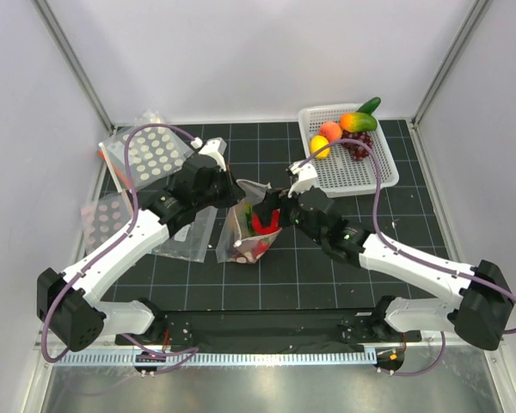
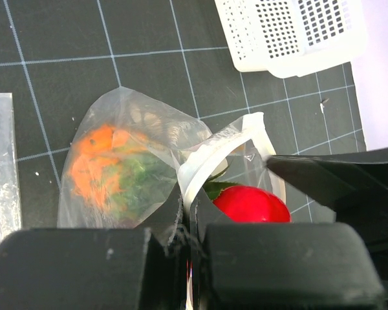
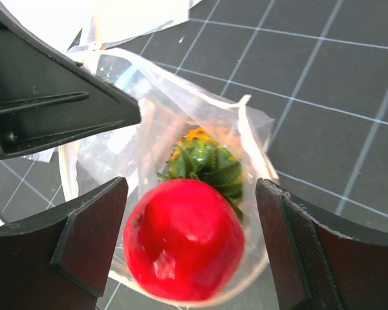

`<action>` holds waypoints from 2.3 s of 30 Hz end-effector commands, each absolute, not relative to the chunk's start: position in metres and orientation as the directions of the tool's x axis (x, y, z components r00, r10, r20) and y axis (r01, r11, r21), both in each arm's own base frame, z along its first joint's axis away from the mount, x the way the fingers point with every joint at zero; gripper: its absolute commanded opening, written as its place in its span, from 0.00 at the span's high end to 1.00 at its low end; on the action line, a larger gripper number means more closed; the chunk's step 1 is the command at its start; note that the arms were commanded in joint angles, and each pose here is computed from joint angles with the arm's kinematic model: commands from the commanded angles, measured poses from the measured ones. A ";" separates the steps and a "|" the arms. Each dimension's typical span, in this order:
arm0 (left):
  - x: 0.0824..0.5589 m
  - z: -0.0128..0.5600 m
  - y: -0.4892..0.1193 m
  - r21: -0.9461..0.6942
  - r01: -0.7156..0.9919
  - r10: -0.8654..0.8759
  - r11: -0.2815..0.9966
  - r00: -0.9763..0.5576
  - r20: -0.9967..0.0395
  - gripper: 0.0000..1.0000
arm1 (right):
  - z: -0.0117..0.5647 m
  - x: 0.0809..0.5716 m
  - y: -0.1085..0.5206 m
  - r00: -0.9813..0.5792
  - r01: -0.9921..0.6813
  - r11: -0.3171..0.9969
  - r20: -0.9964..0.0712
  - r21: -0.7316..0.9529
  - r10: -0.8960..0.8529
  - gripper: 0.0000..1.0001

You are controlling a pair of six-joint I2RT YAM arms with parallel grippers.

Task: Place the food in the zip-top bag and seal the zipper
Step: Place the fake fruit in the zipper food storage bag, then adjust the zipper food storage bag at the center of the board.

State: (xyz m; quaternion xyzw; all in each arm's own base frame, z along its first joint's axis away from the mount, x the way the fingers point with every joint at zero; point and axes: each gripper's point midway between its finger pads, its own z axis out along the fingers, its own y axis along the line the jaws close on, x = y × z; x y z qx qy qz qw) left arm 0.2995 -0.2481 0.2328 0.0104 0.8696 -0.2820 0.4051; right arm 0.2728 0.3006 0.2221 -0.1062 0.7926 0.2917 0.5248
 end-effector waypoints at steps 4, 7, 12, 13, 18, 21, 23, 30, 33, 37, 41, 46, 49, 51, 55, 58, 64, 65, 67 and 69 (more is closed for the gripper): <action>0.308 0.248 -0.247 -0.487 0.243 -0.236 0.839 -0.643 -0.728 0.99 | 0.271 0.273 0.274 -0.351 -0.409 0.841 -0.912 0.354 0.213 0.16; 0.309 0.248 -0.246 -0.484 0.241 -0.236 0.841 -0.642 -0.729 0.99 | 0.278 0.273 0.264 -0.335 -0.388 0.854 -0.916 0.346 0.219 0.18; 0.310 0.248 -0.242 -0.480 0.227 -0.242 0.847 -0.640 -0.730 0.99 | 0.283 0.273 0.245 -0.332 -0.316 0.892 -0.918 0.325 0.217 0.30; 0.311 0.247 -0.240 -0.478 0.218 -0.246 0.851 -0.639 -0.729 1.00 | 0.280 0.272 0.242 -0.344 -0.305 0.897 -0.915 0.320 0.209 0.34; 0.311 0.245 -0.239 -0.474 0.204 -0.249 0.857 -0.641 -0.726 1.00 | 0.269 0.271 0.243 -0.382 -0.282 0.899 -0.899 0.334 0.214 0.49; 0.312 0.246 -0.237 -0.470 0.201 -0.250 0.859 -0.637 -0.729 1.00 | 0.258 0.272 0.244 -0.406 -0.270 0.909 -0.894 0.317 0.191 0.52; 0.311 0.247 -0.236 -0.468 0.201 -0.250 0.860 -0.634 -0.732 1.00 | 0.250 0.271 0.247 -0.428 -0.270 0.911 -0.887 0.311 0.175 0.53; 0.312 0.247 -0.236 -0.466 0.198 -0.250 0.862 -0.635 -0.731 1.00 | 0.231 0.270 0.252 -0.479 -0.270 0.921 -0.869 0.282 0.126 0.56; 0.312 0.247 -0.235 -0.465 0.198 -0.249 0.863 -0.633 -0.733 1.00 | 0.224 0.269 0.256 -0.504 -0.276 0.919 -0.857 0.281 0.111 0.58; 0.312 0.249 -0.235 -0.463 0.199 -0.250 0.864 -0.629 -0.736 1.00 | 0.214 0.263 0.264 -0.554 -0.298 0.909 -0.828 0.291 0.083 0.64; 0.311 0.253 -0.228 -0.437 0.183 -0.245 0.881 -0.614 -0.750 1.00 | 0.223 0.254 0.273 -0.586 -0.338 0.884 -0.808 0.321 0.070 0.91; 0.300 0.268 -0.227 -0.398 0.195 -0.219 0.897 -0.585 -0.781 1.00 | 0.251 0.247 0.261 -0.539 -0.352 0.869 -0.834 0.349 0.117 0.99; 0.291 0.273 -0.236 -0.368 0.223 -0.172 0.903 -0.597 -0.783 0.99 | 0.274 0.243 0.251 -0.510 -0.355 0.861 -0.848 0.364 0.148 0.99; 0.285 0.280 -0.238 -0.351 0.237 -0.147 0.906 -0.603 -0.784 0.99 | 0.285 0.239 0.246 -0.493 -0.358 0.856 -0.854 0.374 0.166 0.99; 0.272 0.287 -0.248 -0.309 0.280 -0.084 0.909 -0.604 -0.792 0.99 | 0.303 0.234 0.229 -0.456 -0.348 0.860 -0.869 0.372 0.192 0.99; 0.267 0.290 -0.251 -0.316 0.294 -0.081 0.902 -0.604 -0.793 0.98 | 0.319 0.230 0.223 -0.419 -0.365 0.847 -0.880 0.388 0.223 0.99; 0.261 0.273 -0.286 -0.366 0.381 -0.031 0.849 -0.656 -0.754 0.97 | 0.311 0.233 0.248 -0.424 -0.423 0.792 -0.869 0.440 0.256 0.99; 0.261 0.271 -0.295 -0.381 0.396 -0.028 0.835 -0.662 -0.749 0.97 | 0.306 0.235 0.256 -0.440 -0.434 0.786 -0.865 0.441 0.242 0.99; 0.259 0.257 -0.311 -0.380 0.419 0.015 0.825 -0.687 -0.726 0.99 | 0.290 0.240 0.275 -0.485 -0.443 0.776 -0.848 0.449 0.214 0.99; 0.257 0.250 -0.324 -0.389 0.437 0.036 0.811 -0.700 -0.713 1.00 | 0.287 0.243 0.282 -0.474 -0.443 0.765 -0.847 0.467 0.242 0.99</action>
